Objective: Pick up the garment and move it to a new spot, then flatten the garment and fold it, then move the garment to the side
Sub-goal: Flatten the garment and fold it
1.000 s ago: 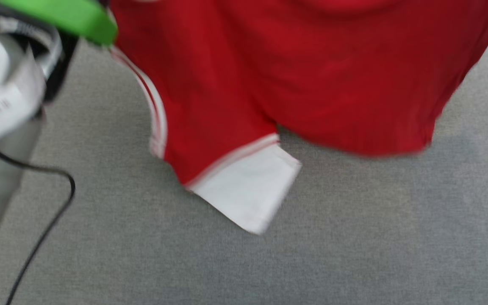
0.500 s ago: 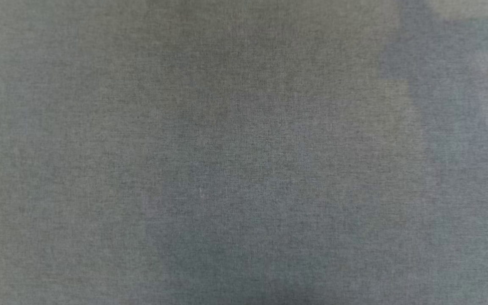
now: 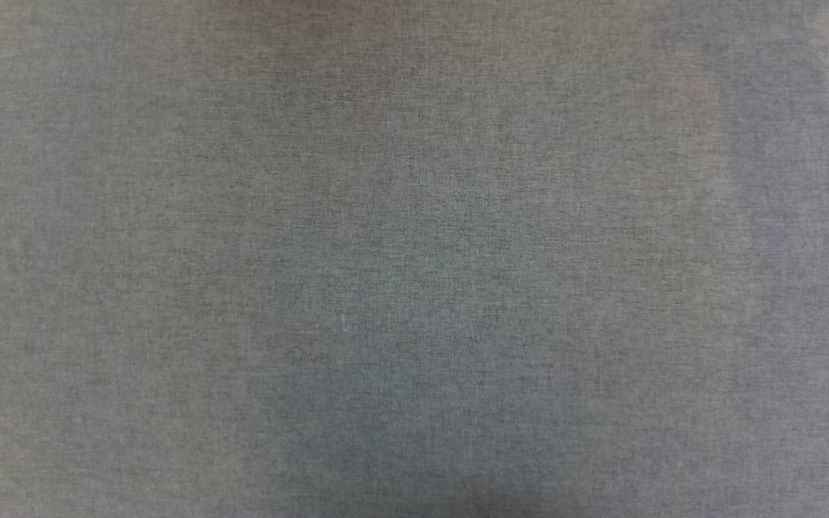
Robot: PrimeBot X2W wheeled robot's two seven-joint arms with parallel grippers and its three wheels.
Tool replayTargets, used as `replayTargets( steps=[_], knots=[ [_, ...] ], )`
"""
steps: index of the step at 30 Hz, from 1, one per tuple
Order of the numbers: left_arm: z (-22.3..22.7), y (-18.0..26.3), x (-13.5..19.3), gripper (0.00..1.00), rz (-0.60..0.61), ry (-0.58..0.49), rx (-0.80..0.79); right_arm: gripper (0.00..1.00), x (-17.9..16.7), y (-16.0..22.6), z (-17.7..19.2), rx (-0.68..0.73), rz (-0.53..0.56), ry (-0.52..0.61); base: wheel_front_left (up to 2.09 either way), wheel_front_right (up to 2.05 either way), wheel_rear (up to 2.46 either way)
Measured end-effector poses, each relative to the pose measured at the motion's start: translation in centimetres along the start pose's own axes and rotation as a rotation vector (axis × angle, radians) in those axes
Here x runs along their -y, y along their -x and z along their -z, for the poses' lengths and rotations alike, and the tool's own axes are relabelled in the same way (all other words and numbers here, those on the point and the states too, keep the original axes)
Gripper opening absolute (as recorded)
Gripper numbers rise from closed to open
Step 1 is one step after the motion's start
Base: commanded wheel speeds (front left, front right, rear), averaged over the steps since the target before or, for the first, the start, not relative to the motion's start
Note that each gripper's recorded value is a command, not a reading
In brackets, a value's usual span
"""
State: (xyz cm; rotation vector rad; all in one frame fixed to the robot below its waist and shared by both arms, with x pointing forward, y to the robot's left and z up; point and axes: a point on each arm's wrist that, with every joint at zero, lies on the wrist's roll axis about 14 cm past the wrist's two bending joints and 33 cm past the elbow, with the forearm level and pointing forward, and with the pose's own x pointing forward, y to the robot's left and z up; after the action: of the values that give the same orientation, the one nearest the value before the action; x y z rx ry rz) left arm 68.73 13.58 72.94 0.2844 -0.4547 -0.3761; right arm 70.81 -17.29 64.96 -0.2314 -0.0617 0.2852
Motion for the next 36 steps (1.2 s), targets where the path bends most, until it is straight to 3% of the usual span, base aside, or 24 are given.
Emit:
replayTargets(
  steps=[7, 14, 22, 26, 36],
  knots=[
    [6.8, 5.7, 2.7, 0.00, 0.027, 0.083, -0.152, 0.00, -3.7, 3.0, 6.6, -0.115, -0.082, -0.070, 0.00, 0.00, 0.00],
    [10.4, 14.3, 6.1, 0.00, 0.004, 0.183, -0.288, 0.00, -6.9, 9.5, 12.4, -0.248, -0.147, -0.137, 0.00, 0.00, 0.00],
    [10.7, 25.9, 9.7, 0.00, -0.066, 0.281, -0.436, 0.00, -9.7, 19.3, 17.3, -0.408, -0.199, -0.189, 0.00, 0.00, 0.00],
    [10.1, 32.7, 13.0, 0.00, -0.106, 0.373, -0.541, 0.00, -10.3, 24.7, 19.0, -0.474, -0.192, -0.213, 0.00, 0.00, 0.00],
    [8.9, 42.6, 17.6, 0.00, -0.170, 0.508, -0.720, 0.00, -12.5, 33.9, 21.2, -0.585, -0.195, -0.285, 0.00, 0.00, 0.00]
  ],
)
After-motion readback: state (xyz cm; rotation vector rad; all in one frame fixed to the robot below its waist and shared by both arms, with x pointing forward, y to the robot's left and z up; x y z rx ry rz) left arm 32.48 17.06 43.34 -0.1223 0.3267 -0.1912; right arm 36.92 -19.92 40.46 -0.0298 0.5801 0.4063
